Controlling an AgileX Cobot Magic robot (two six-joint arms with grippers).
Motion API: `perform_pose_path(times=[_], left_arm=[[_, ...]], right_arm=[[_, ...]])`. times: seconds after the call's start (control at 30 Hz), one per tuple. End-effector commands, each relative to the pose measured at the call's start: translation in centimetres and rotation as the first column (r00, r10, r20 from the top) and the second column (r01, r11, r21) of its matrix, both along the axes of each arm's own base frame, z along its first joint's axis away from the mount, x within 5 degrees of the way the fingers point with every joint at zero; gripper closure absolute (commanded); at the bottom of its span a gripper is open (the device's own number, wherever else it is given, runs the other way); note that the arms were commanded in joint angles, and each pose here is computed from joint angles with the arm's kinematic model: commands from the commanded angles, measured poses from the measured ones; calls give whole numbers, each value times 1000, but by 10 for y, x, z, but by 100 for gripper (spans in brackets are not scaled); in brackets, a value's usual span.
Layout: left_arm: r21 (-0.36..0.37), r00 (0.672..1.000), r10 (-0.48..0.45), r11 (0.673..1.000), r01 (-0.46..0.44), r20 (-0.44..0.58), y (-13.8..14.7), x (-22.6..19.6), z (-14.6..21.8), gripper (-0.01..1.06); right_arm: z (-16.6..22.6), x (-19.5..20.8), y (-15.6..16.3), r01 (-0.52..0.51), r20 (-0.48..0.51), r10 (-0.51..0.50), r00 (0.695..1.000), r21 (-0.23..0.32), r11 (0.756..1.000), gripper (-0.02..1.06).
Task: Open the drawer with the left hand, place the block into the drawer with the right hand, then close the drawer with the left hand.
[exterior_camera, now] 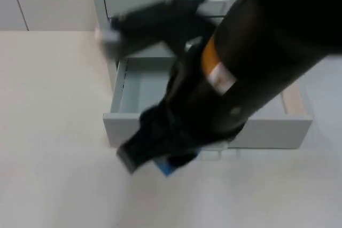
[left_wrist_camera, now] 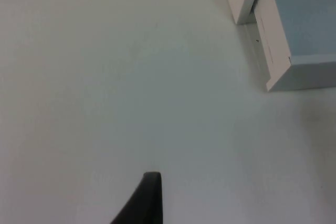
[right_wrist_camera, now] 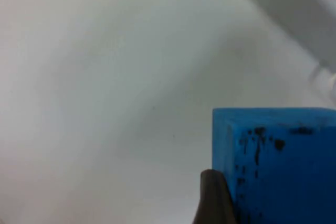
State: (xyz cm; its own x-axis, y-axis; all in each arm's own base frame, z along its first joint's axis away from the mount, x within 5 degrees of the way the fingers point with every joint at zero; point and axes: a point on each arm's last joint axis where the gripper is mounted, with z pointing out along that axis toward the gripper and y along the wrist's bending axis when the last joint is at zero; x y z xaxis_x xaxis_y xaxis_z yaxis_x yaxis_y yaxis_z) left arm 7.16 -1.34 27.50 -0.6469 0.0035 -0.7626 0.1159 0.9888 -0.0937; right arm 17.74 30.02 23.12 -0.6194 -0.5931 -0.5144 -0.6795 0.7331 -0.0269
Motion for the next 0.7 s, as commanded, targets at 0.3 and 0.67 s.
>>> perform_pose_path(times=[0.3,0.67], left_arm=[[1,1000,16,1000,-16,19,1,0,1,0],[1,1000,16,1000,-16,19,1,0,1,0]], right_arm=[[35,-19,-57,54,129,-58,990,35,998,105],[36,9,-82,263,231,-277,933,90,961,105]])
